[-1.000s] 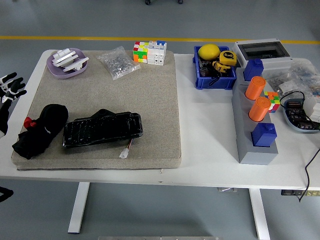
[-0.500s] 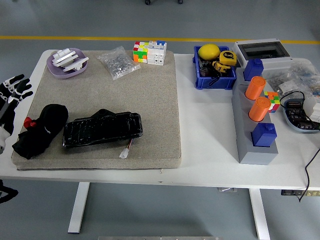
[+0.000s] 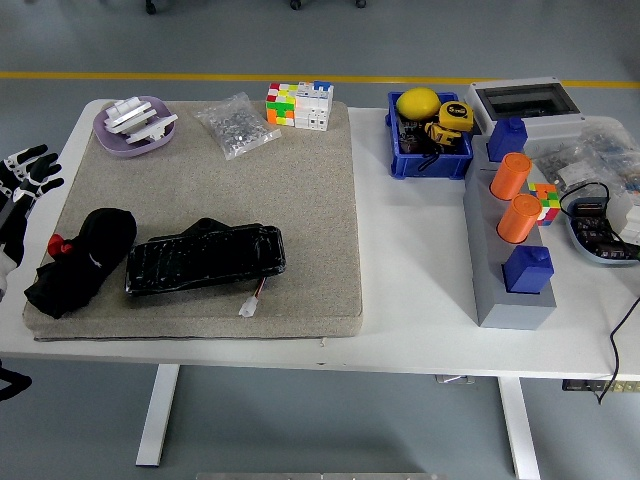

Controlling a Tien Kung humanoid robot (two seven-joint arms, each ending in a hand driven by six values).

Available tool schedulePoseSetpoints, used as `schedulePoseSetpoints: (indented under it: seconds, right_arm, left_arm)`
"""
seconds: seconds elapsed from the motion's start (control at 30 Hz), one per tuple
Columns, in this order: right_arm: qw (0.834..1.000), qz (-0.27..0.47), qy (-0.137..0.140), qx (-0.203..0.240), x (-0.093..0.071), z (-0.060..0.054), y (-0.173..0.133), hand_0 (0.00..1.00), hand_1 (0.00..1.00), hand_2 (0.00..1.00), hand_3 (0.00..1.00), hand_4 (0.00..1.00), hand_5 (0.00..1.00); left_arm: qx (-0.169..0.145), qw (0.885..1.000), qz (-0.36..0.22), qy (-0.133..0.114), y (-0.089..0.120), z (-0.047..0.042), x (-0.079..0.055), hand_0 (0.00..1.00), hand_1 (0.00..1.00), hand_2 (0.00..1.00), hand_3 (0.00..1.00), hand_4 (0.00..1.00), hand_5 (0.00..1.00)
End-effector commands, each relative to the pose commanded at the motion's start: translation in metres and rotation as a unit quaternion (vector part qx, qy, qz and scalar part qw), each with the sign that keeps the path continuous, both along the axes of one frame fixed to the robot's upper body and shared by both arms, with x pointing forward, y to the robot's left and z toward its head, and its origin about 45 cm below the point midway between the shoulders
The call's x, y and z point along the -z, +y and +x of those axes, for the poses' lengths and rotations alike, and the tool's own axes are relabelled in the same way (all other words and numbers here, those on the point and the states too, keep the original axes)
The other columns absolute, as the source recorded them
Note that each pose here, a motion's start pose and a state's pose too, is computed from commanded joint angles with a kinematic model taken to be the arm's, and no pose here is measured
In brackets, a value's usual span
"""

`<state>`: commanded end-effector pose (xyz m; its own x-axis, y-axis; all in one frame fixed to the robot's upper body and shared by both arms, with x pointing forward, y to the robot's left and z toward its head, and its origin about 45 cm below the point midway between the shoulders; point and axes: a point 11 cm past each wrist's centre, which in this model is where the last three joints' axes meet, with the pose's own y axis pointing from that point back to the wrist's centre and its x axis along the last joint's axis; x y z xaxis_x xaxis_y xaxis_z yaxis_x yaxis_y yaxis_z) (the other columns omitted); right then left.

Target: Pick the rag up,wipe the panel,place it on the desk

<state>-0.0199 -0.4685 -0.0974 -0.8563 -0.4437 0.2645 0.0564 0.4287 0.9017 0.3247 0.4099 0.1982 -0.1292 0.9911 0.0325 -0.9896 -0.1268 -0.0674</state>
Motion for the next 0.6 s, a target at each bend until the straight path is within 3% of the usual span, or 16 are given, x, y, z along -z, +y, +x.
schedulePoseSetpoints:
  seconds: [0.3,0.6]
  right_arm:
    - [1.000,-0.003,-0.004,0.005,-0.001,0.001,-0.003,0.733,0.616,0.611,0.582,0.998,0.463]
    - [1.000,-0.006,-0.006,0.007,-0.003,0.002,-0.007,0.731,0.616,0.611,0.581,0.998,0.465]
  left_arm:
    - [0.024,0.999,0.019,0.018,0.010,-0.0015,-0.019,0.696,0.758,0.740,0.735,0.998,0.553]
    - [0.052,0.997,0.037,0.038,0.009,-0.0113,-0.030,0.698,0.759,0.740,0.735,0.998,0.548]
